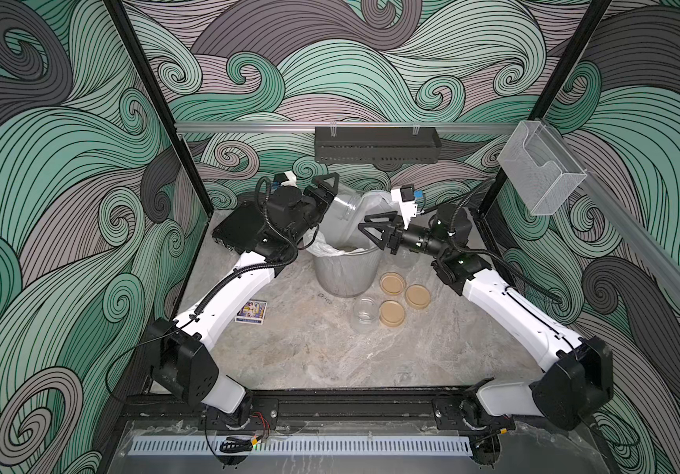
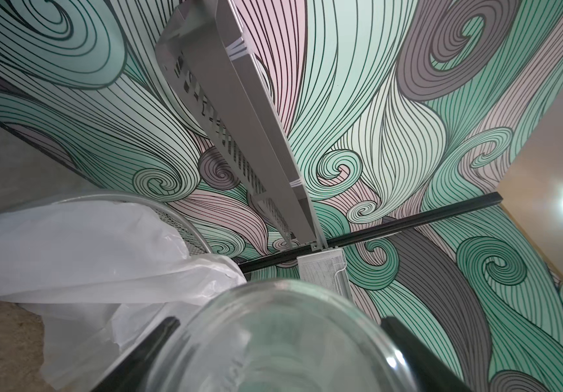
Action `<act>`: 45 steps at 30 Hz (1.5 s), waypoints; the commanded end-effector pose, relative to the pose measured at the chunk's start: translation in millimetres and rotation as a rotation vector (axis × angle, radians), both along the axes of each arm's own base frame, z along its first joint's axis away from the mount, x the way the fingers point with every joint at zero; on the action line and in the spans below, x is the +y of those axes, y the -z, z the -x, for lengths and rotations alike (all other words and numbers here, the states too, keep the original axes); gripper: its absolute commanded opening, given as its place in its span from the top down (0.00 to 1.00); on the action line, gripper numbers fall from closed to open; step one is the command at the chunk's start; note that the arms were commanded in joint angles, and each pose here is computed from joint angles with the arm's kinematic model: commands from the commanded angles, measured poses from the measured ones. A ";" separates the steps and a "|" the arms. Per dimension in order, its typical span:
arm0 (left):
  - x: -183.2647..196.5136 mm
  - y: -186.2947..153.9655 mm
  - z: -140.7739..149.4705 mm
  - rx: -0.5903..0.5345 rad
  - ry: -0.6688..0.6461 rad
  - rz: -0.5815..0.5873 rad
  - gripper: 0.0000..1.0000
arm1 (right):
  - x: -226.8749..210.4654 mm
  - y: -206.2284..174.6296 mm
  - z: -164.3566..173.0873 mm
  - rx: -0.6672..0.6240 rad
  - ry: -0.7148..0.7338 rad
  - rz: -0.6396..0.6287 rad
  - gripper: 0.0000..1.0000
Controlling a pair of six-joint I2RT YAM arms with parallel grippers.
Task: Empty moldy rice from jars
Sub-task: Place the jar at the center of the board.
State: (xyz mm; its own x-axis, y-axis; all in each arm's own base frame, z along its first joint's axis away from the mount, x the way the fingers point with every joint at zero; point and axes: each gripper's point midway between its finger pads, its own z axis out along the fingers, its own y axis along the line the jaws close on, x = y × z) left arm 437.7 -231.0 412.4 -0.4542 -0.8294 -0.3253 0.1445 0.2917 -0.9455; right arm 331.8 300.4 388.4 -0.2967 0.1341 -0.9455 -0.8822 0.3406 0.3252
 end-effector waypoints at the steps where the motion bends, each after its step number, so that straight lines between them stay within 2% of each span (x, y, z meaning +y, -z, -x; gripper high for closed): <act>1: -2.3 -48.6 11.3 -0.097 0.052 0.134 0.45 | 7.6 -26.8 1.0 -0.104 -0.012 -0.039 0.51; 10: -17.4 -47.7 12.2 -0.067 0.129 0.164 0.45 | 21.3 -29.4 -9.1 -0.128 -0.008 -0.052 0.51; 18: -30.3 -48.9 15.4 -0.058 0.175 0.186 0.45 | 30.6 -25.7 -20.1 -0.124 0.010 -0.057 0.56; 21: -34.5 -48.9 17.2 -0.056 0.187 0.188 0.45 | 31.2 -23.5 -25.2 -0.115 0.026 -0.057 0.66; 28: -39.7 -48.8 19.7 -0.056 0.203 0.187 0.45 | 31.9 -18.8 -30.0 -0.088 0.040 -0.058 0.99; 30: -39.9 -48.7 20.0 -0.054 0.205 0.187 0.43 | 31.5 -19.1 -30.0 -0.086 0.040 -0.057 1.00; 33: -40.5 -47.3 20.0 -0.054 0.207 0.182 0.36 | 32.1 -17.9 -29.4 -0.081 0.039 -0.054 1.00; 36: -40.1 -47.7 20.1 -0.066 0.204 0.152 0.25 | 32.0 -17.1 -29.2 -0.074 0.039 -0.053 1.00; 40: -30.0 -46.9 18.0 -0.073 0.145 0.125 0.11 | 29.9 -19.9 -27.5 -0.074 0.041 -0.057 1.00; 41: -25.8 -46.2 17.4 -0.082 0.122 0.113 0.02 | 29.6 -20.6 -26.7 -0.074 0.041 -0.058 1.00; 45: -9.4 -48.0 17.1 -0.108 0.064 0.053 0.01 | 26.6 -25.2 -22.6 -0.081 0.042 -0.059 1.00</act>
